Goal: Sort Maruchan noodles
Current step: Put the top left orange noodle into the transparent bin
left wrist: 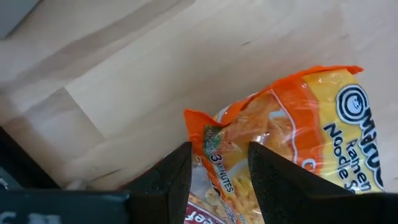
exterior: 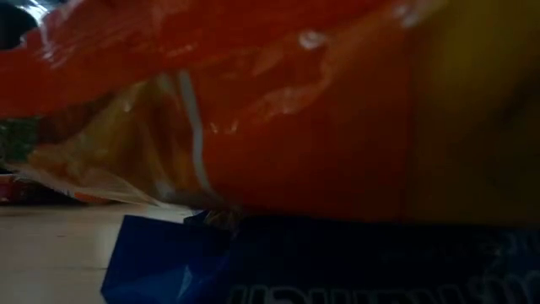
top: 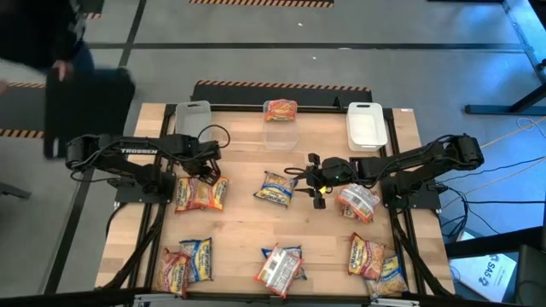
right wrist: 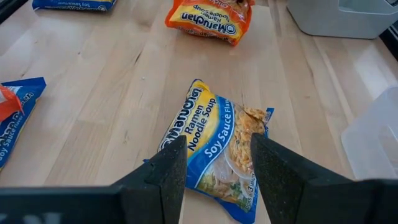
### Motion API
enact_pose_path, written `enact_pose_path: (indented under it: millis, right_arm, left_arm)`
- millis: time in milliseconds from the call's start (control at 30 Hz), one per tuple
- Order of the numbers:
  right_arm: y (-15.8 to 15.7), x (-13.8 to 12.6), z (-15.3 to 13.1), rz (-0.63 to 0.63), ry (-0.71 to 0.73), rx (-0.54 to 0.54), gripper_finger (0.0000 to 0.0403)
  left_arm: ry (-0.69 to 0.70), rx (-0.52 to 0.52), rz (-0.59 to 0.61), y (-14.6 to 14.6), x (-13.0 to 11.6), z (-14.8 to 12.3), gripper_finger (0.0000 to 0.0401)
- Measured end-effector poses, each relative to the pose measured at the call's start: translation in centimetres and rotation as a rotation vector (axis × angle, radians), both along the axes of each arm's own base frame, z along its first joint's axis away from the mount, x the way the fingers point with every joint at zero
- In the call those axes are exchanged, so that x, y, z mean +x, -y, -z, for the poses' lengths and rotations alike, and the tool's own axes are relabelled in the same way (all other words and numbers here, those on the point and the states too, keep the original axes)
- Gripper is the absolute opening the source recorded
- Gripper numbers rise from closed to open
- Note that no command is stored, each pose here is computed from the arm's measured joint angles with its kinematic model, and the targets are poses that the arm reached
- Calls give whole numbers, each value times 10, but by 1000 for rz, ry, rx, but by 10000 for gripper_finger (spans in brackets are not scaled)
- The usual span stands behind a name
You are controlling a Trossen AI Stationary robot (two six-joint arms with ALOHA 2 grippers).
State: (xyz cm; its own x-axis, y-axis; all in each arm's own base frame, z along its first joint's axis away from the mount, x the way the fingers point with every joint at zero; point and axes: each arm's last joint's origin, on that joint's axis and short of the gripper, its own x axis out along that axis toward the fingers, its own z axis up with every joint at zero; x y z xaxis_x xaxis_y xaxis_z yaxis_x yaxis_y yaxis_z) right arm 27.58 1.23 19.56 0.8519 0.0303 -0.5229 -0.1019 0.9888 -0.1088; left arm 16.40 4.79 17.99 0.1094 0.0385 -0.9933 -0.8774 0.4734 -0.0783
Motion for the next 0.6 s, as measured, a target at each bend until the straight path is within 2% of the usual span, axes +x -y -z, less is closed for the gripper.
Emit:
enact_pose_path:
  millis: [167,433,600]
  right_arm:
    - [0,0,0,0,0,0,166]
    - [0,0,0,-3,1,-5,166]
    - [0,0,0,-7,1,-11,166]
  left_arm:
    - [-2,7,-2,0,0,0,149]
    - [61,-83,48,3,-1,16,148]
    - [145,-54,76,2,7,15,118]
